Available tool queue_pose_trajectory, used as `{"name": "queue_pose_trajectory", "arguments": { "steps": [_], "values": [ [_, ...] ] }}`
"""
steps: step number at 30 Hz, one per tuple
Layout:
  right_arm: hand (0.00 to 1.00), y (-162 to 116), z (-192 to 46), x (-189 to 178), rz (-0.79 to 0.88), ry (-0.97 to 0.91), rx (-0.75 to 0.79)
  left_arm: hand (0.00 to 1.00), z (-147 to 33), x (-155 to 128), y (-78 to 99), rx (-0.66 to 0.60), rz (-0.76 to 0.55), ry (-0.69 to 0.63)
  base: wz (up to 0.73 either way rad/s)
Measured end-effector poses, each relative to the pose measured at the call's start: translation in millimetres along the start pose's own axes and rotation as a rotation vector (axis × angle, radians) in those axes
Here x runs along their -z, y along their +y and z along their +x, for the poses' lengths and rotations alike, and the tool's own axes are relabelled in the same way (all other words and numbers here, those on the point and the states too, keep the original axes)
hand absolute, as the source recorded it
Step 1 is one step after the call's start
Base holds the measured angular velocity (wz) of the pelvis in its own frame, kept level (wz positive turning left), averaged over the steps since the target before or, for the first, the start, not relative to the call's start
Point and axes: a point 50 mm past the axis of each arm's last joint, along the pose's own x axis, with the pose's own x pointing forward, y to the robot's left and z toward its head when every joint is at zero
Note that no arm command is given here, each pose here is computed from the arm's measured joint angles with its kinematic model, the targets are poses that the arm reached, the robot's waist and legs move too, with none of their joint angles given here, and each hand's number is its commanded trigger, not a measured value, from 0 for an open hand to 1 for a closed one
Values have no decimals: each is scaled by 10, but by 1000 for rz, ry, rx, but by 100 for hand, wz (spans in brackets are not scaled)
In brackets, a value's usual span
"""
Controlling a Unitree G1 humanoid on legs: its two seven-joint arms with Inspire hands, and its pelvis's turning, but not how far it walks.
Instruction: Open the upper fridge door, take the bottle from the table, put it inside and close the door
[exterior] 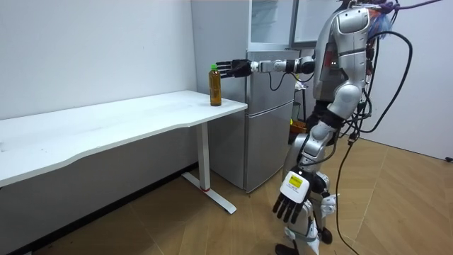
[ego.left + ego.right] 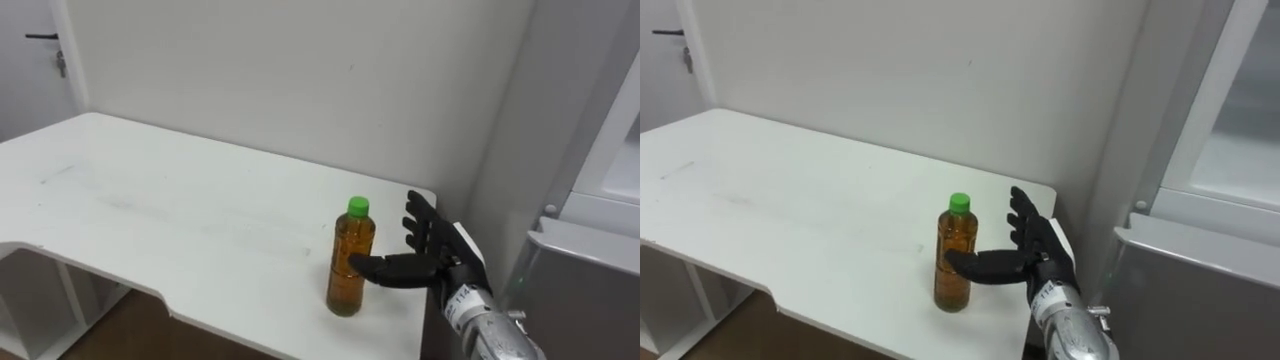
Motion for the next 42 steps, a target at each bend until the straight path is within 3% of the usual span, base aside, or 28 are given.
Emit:
{"name": "queue_pose_trajectory", "arguments": {
  "steps": [6, 19, 24, 42],
  "values": [
    [0, -81, 4, 78, 64, 48, 26, 0, 0, -20, 5, 11, 0, -15, 11],
    [0, -220, 3, 170, 41, 91, 92, 0, -9, 58, -6, 26, 1, -1, 0],
    [0, -282, 8, 299, 33, 149, 123, 0, 4, 13, 34, 1, -64, -9, 0],
    [0, -202, 160, 77, 30, 99, 89, 0, 35, 89, 51, 8, -52, 30, 1]
  ]
}}
